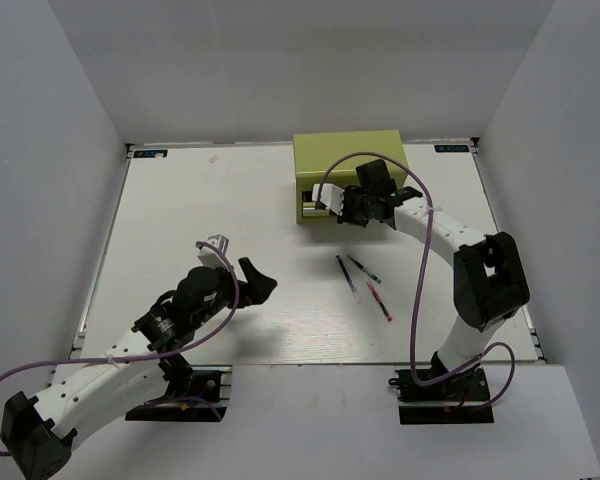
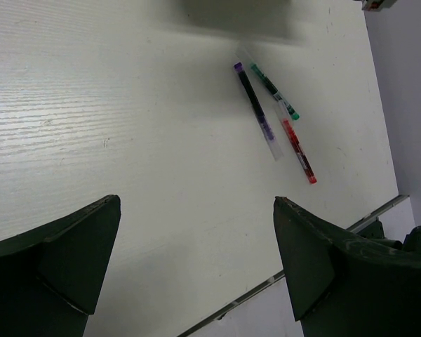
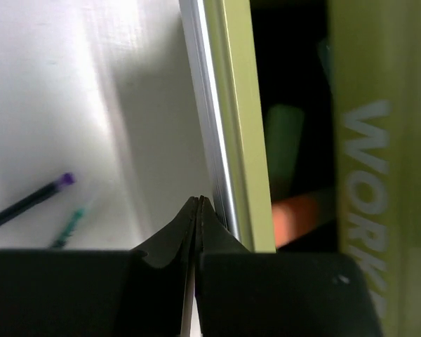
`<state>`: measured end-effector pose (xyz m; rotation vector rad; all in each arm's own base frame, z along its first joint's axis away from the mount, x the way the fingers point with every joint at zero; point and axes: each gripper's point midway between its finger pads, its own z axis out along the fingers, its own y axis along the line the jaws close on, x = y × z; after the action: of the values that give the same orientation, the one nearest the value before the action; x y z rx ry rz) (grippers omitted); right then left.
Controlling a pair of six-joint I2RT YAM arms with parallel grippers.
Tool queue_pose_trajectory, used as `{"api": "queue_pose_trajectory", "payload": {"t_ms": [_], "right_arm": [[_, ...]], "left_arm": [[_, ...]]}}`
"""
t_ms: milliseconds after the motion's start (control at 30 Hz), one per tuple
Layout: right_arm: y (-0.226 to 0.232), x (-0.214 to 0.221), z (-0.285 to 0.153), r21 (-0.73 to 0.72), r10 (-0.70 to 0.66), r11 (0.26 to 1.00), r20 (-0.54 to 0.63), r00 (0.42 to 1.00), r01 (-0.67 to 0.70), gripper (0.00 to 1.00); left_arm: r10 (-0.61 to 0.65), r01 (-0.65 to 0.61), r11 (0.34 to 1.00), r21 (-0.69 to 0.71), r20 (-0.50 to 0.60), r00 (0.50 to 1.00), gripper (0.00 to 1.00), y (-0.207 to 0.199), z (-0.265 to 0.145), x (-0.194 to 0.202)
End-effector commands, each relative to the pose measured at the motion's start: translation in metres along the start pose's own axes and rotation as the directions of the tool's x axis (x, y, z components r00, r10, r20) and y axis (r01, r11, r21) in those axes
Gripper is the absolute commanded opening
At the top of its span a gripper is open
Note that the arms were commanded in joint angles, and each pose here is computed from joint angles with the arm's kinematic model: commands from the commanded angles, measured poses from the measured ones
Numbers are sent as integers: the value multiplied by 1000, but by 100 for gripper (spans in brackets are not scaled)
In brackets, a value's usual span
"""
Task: Sort the stationery into containers
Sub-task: Close the drawer at the center of the board.
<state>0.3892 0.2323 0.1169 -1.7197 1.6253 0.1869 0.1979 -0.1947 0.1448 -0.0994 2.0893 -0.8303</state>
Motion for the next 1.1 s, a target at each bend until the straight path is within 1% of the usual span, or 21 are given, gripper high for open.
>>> {"api": "queue_pose_trajectory", "payload": {"t_ms": [0, 100, 133, 200, 233, 400, 433, 467, 533, 567, 600, 700, 767, 800, 867, 900, 933, 967, 1000, 1033, 1067], "right_arm": [[-70, -14, -12, 254, -23, 967, -6, 1000, 23, 0], [-80, -12, -11, 293, -25, 956, -22, 999, 31, 0], [-84, -11, -11, 308, -27, 951, -25, 999, 33, 0], [-88, -8, -7, 320, -26, 947, -36, 999, 36, 0], [-92, -9, -8, 333, -29, 942, -38, 999, 40, 0], [-97, -5, -7, 352, -22, 935, -50, 999, 38, 0], [-96, -6, -6, 355, -25, 934, -48, 999, 40, 0], [-96, -4, -6, 356, -21, 934, -51, 998, 38, 0], [-94, -4, -8, 349, -14, 937, -43, 999, 28, 0], [-93, -6, -9, 349, -9, 937, -34, 999, 20, 0], [-88, -4, -15, 352, -8, 936, -37, 999, 20, 0], [-85, -4, -23, 364, -14, 931, -28, 1000, 23, 0], [-83, -3, -26, 357, -3, 934, -31, 1000, 14, 0], [-82, -17, -31, 342, -17, 940, 18, 1000, 10, 0], [-74, -19, -44, 305, 27, 951, 51, 998, -42, 1], [-67, -30, -52, 274, 20, 960, 107, 994, -49, 3], [-62, -32, -54, 263, 46, 962, 127, 991, -78, 7], [-63, -41, -68, 275, 61, 956, 170, 983, -107, 22], [-68, -52, -82, 304, 74, 943, 219, 973, -140, 34], [-61, -50, -82, 299, 99, 939, 229, 968, -167, 43], [-63, -60, -96, 321, 92, 930, 266, 959, -179, 48]], "left_arm": [[1, -2, 999, 38, 25, 1000, 99, -10, 2, -8], [-24, 22, 998, 51, 37, 999, 99, -11, 7, -7], [-47, 43, 996, 76, 59, 997, 99, -18, 9, -13], [-81, 76, 994, 78, 68, 994, 99, -17, 15, -12], [-105, 94, 990, 105, 105, 989, 99, -25, 17, -22], [-192, 170, 974, 147, 145, 971, 99, -34, 31, -31], [-188, 171, 977, 127, 143, 972, 99, -30, 38, -28], [-213, 188, 969, 158, 161, 964, 99, -39, 40, -36], [-227, 203, 967, 152, 166, 960, 88, -38, 49, -36], [-248, 212, 958, 193, 190, 950, 82, -46, 51, -44], [-252, 213, 958, 193, 203, 946, 70, -46, 55, -46], [-287, 242, 947, 213, 216, 933, 53, -56, 71, -55], [-313, 264, 939, 222, 226, 922, 53, -61, 80, -61], [-321, 275, 938, 212, 228, 919, 53, -59, 91, -59], [-354, 305, 926, 221, 231, 906, 54, -61, 102, -60], [-380, 317, 912, 262, 245, 892, 54, -71, 106, -69], [-388, 332, 912, 242, 241, 890, 56, -66, 120, -63], [-421, 364, 897, 249, 241, 874, 56, -66, 126, -63], [-437, 377, 889, 258, 239, 867, 56, -67, 132, -63], [-472, 392, 870, 300, 278, 837, 49, -72, 135, -76], [-502, 417, 854, 311, 284, 817, 46, -70, 140, -76]]}}
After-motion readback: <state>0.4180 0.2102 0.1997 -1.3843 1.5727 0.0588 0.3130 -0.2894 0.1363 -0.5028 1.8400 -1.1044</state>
